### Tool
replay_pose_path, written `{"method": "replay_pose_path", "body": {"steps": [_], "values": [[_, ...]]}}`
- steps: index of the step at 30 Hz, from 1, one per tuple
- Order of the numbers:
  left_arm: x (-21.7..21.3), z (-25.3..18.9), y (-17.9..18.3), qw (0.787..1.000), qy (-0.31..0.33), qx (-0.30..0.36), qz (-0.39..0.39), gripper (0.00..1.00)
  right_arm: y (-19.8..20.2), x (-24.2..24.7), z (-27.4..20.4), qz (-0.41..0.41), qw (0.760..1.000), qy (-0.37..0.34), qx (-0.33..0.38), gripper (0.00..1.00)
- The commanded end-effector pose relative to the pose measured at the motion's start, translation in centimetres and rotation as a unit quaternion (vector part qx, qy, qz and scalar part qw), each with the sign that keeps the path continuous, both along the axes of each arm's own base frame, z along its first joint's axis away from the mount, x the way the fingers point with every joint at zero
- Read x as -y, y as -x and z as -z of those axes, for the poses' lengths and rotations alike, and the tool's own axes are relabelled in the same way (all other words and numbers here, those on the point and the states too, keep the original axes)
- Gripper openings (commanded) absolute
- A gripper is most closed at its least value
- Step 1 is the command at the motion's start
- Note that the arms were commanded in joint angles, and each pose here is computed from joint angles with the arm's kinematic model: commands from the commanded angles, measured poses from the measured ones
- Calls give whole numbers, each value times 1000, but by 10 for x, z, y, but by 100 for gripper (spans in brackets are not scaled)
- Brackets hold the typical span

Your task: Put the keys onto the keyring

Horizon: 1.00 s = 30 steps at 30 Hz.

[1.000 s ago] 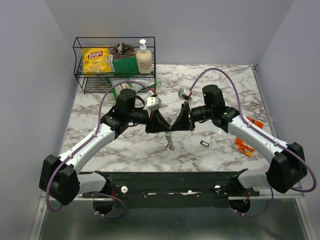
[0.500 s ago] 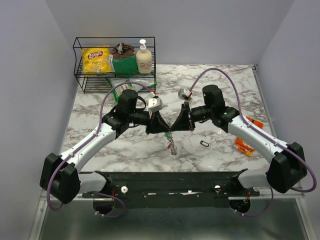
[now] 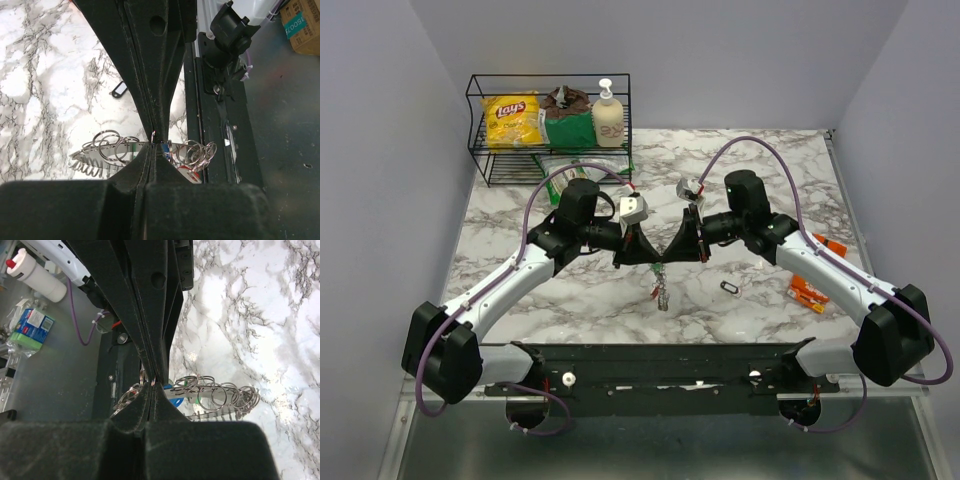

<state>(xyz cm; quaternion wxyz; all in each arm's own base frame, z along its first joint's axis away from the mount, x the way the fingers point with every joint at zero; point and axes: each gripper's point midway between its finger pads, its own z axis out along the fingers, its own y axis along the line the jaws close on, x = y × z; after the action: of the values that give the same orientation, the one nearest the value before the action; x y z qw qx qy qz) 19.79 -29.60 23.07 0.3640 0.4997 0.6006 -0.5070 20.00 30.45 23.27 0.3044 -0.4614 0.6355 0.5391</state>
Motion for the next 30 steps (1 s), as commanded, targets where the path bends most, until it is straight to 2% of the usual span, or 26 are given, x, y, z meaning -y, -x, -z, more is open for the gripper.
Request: {"method": "replay_pose_path", "body": {"steps": [1, 4, 7, 8, 10, 11, 14, 20, 21, 30], "values": [[2, -1, -10, 999, -10, 24, -19, 0, 3, -2, -22, -10, 999, -23, 30, 1], [1, 0, -13, 999, -13, 30, -30, 0, 1, -2, -22, -4, 999, -21, 31, 6], [0, -1, -16, 998, -13, 39, -40, 0, 0, -2, -22, 1, 999, -20, 33, 19], [-1, 0, -19, 998, -17, 40, -49, 0, 0, -1, -21, 2, 999, -18, 34, 28], [-1, 1, -21, 997, -18, 43, -56, 0, 0, 0, -23, 6, 999, -19, 46, 39], [-2, 2, -23, 997, -20, 44, -62, 0, 1, 1, -22, 9, 999, -18, 49, 48], [-3, 2, -26, 996, -21, 51, -75, 0, -1, 5, -24, 21, 997, -18, 68, 59], [-5, -1, -29, 994, -12, 63, -92, 0, -3, 9, -28, 42, 995, -16, 86, 71], [-5, -3, -31, 993, -11, 68, -97, 0, -4, 9, -27, 47, 995, -15, 88, 99], [-13, -9, -39, 986, -12, 100, -133, 0, -6, 10, -31, 58, 994, -17, 91, 100]]}}
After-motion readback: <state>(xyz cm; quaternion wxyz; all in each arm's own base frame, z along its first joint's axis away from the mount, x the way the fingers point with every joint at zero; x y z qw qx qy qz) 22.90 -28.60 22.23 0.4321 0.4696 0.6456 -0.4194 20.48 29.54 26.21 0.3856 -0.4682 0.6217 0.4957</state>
